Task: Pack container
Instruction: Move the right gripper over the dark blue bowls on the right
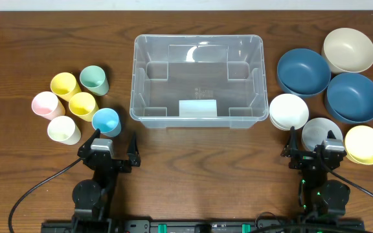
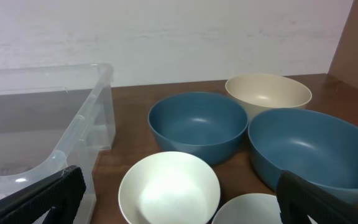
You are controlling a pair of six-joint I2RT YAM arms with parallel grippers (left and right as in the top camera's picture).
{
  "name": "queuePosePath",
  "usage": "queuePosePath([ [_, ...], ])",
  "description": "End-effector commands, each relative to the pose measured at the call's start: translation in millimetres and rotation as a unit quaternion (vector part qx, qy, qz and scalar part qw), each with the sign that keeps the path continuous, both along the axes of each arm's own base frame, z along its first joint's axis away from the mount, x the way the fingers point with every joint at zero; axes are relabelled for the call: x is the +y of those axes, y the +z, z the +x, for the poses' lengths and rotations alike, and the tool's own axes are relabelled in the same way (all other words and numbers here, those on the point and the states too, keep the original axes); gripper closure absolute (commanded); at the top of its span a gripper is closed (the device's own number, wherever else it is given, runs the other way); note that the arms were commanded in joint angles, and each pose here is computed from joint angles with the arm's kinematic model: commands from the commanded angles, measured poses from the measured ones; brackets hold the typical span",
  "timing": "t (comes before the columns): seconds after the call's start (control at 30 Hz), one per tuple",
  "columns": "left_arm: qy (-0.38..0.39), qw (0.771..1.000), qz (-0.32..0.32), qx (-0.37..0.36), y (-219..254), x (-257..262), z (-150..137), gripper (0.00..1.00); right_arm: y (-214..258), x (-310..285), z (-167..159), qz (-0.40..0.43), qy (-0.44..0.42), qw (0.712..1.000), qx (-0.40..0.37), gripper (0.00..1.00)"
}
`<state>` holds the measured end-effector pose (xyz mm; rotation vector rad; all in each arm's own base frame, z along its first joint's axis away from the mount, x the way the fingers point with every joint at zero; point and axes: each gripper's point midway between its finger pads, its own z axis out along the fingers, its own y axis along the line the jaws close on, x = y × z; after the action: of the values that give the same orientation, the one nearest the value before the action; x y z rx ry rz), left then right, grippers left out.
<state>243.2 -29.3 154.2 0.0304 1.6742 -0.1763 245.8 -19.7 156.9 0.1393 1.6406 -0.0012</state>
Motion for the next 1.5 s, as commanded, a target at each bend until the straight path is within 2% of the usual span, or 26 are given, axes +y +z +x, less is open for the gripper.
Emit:
queuePosePath([
  [0.0, -0.004, 1.000, -0.001, 0.022, -14.8, -1.1, -0.9, 0.02, -0.3, 3.9, -0.1, -0.008, 0.009, 1.000, 0.000, 0.01],
  [1.47, -0.004, 1.000, -0.001, 0.022, -14.9, -1.1, -0.9, 0.02, 1.4, 6.4, 0.1, 0.007, 0.015, 1.000, -0.004, 0.01],
])
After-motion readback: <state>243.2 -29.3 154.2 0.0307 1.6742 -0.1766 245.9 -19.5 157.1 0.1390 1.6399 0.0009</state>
